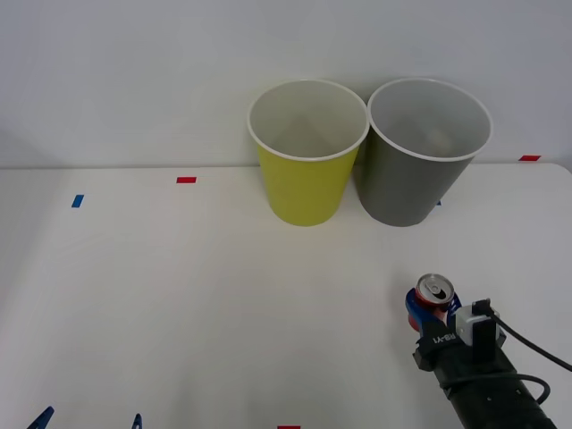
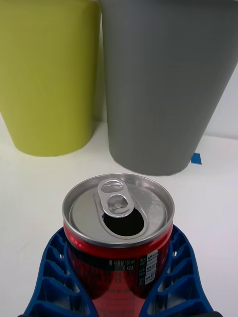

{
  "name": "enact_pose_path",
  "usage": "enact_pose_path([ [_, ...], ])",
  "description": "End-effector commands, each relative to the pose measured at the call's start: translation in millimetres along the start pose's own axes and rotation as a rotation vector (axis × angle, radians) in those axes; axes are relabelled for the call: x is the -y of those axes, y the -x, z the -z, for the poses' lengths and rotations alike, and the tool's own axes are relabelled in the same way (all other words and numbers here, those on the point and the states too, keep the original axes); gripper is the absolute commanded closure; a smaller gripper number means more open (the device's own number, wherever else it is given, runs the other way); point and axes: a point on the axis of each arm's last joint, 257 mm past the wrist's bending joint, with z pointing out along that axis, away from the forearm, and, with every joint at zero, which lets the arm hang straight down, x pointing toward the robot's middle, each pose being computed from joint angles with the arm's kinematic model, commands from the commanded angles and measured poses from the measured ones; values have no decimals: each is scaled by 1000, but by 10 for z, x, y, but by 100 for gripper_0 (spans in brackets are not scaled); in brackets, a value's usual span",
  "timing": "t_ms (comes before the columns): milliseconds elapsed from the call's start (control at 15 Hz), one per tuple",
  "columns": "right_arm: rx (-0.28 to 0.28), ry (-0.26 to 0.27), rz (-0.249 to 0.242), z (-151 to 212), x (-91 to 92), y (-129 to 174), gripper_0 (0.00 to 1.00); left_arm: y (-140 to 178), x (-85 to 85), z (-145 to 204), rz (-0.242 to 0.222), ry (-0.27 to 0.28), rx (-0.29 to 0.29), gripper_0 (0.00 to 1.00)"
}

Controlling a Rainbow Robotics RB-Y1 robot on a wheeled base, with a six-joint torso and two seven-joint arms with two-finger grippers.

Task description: Put cans in the gray bin and PET bottles in the light green bin.

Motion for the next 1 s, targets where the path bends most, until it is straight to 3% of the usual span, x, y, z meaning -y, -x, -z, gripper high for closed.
enact_pose_path([
  [67,-1,-22,-32,57,109,373,100,0,0,0,0,0,0,0],
  [200,40,-29,-41,57,164,609,100,0,0,0,0,0,0,0],
  [333,25,-24,-43,69,162,853,100,0,0,0,0,0,0,0],
  [467,33,-16,-113,80,136,1134,100,0,0,0,0,0,0,0],
  [600,79,8,-168,14,96,1361,100,0,0,0,0,0,0,0],
  [800,111,18,-140,-64,102,1599,100,0,0,0,0,0,0,0],
  [867,95,-9,-96,-46,136,1733,100,0,0,0,0,0,0,0],
  [933,77,-37,-101,-9,171,1827,100,0,0,0,0,0,0,0],
  [1000,36,-65,-138,0,218,1817,100,0,0,0,0,0,0,0],
])
